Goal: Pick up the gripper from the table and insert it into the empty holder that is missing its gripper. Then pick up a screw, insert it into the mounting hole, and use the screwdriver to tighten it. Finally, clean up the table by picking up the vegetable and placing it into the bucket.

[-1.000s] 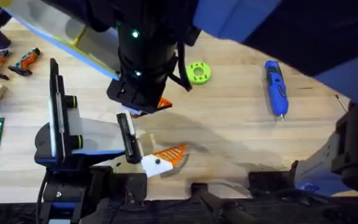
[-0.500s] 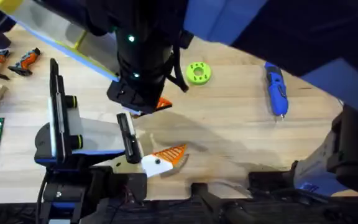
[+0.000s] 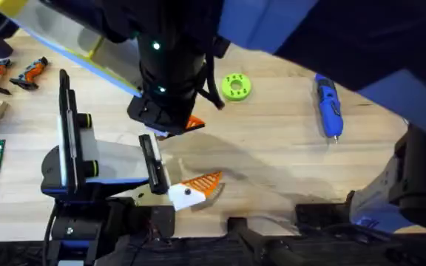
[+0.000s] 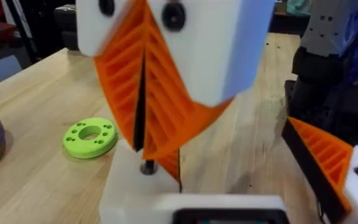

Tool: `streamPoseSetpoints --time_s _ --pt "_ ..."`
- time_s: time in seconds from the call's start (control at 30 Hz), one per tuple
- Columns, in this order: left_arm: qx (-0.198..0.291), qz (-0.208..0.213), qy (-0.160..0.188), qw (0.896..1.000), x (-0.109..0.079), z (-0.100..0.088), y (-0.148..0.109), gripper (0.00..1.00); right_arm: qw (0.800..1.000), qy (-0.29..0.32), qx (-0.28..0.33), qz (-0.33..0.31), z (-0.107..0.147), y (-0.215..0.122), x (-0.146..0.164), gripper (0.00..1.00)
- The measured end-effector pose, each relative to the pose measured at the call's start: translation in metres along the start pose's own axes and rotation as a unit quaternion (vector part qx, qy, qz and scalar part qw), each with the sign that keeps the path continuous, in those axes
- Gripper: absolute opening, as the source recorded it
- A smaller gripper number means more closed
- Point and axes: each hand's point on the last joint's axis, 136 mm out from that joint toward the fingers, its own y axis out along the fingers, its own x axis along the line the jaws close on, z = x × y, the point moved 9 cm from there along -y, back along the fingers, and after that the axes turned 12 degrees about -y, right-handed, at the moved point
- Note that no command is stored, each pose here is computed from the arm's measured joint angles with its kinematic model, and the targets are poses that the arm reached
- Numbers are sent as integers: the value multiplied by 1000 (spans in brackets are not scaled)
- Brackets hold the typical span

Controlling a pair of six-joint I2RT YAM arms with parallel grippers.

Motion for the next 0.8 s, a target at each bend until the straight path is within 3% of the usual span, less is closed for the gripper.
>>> streamPoseSetpoints --time_s 0.7,0.73,0.8 --pt "0 0 -3 1000 0 0 0 985 1000 0 18 -6 -2 14 -1 7" --pt "0 0 -2 1000 0 0 0 985 1000 1 19 -7 -2 14 -1 91" --pt "0 0 -3 1000 0 0 0 985 1000 0 19 -7 -2 14 -1 368"
